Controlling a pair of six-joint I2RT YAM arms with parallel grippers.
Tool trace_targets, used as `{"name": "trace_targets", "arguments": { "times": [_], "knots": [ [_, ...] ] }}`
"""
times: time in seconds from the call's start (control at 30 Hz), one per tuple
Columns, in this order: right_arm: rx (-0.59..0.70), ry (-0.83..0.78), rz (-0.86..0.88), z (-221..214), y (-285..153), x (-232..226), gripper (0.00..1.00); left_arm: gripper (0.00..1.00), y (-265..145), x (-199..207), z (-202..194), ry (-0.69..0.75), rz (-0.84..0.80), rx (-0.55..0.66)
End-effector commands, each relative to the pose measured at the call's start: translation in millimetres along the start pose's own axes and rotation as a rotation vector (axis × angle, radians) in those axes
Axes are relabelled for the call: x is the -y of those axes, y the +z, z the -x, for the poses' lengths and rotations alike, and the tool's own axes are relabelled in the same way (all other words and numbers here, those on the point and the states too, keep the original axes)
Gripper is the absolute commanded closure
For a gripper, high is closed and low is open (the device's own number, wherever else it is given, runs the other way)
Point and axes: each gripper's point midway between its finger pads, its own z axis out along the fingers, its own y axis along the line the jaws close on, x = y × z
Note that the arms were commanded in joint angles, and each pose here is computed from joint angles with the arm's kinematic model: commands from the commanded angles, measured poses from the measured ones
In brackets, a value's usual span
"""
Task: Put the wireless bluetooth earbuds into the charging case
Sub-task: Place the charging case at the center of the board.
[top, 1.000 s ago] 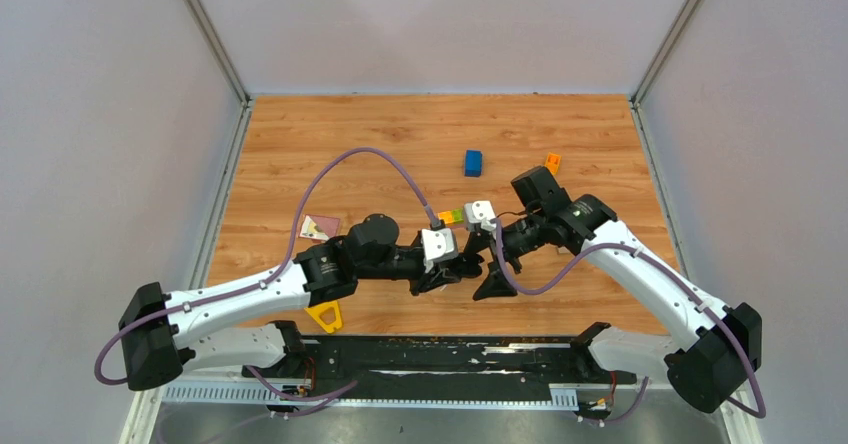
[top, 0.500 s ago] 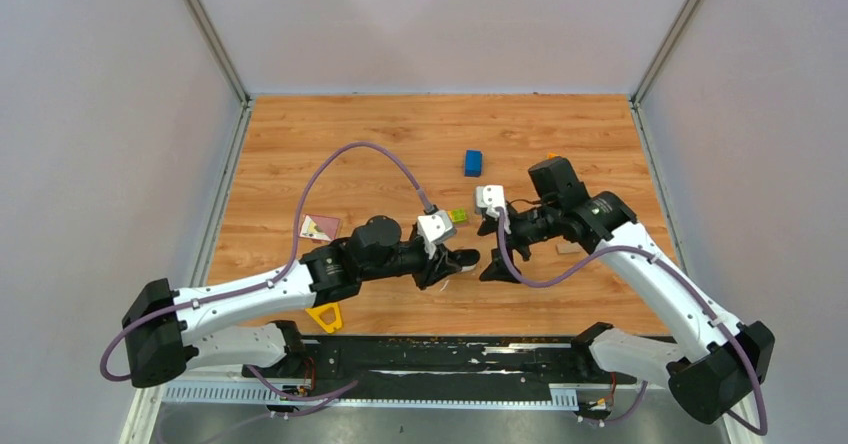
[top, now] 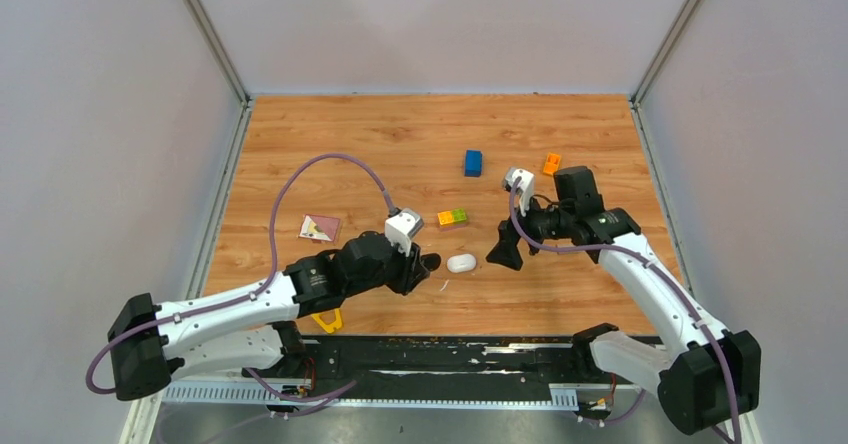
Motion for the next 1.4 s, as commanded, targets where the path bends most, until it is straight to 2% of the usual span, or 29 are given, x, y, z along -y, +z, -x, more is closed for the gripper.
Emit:
{"name": "trace_targets", "arguments": {
  "times": [0.0, 0.1, 0.23, 0.37, 0.6, 0.8, 1.07, 1.17, 1.37],
  "knots": [
    [0.125, 0.036, -0.059, 15.6, -5.6, 14.2, 0.0, 1.0, -2.5, -32.9, -1.0, -0.112, 0.211, 0.009],
    [0.166, 0.049, -0.048, 11.1, -8.0, 15.9, 0.0, 1.0, -1.3, -44.3, -8.0, -0.196, 0.248, 0.041],
    [0.2, 0.047, -0.053, 5.1, -9.5, 20.7, 0.01, 1.0, 1.7, -52.9, -15.1, -0.319, 0.22, 0.098],
    [0.194, 0.063, -0.069, 1.9, -8.4, 29.0, 0.01, 0.99, 11.7, -57.0, -32.2, -0.406, 0.165, 0.067],
    [0.189, 0.053, -0.081, -2.4, -8.6, 32.9, 0.01, 0.96, 35.9, -49.1, -46.5, -0.405, 0.109, -0.011],
    [0.191, 0.047, -0.084, -3.1, -8.8, 34.3, 0.01, 0.93, 60.6, -34.0, -38.8, -0.403, 0.047, -0.05],
    [0.188, 0.039, -0.07, -3.4, -8.3, 32.6, 0.01, 0.66, 88.6, -24.4, -43.1, -0.393, 0.039, -0.17],
    [0.187, 0.034, -0.073, -3.5, -8.8, 32.6, 0.01, 0.49, 87.2, -22.1, -43.1, -0.381, 0.031, -0.187],
    [0.188, 0.031, -0.102, -2.8, -11.0, 36.9, 0.01, 0.45, 67.0, -40.2, -45.3, -0.302, 0.141, -0.226]
  ]
}}
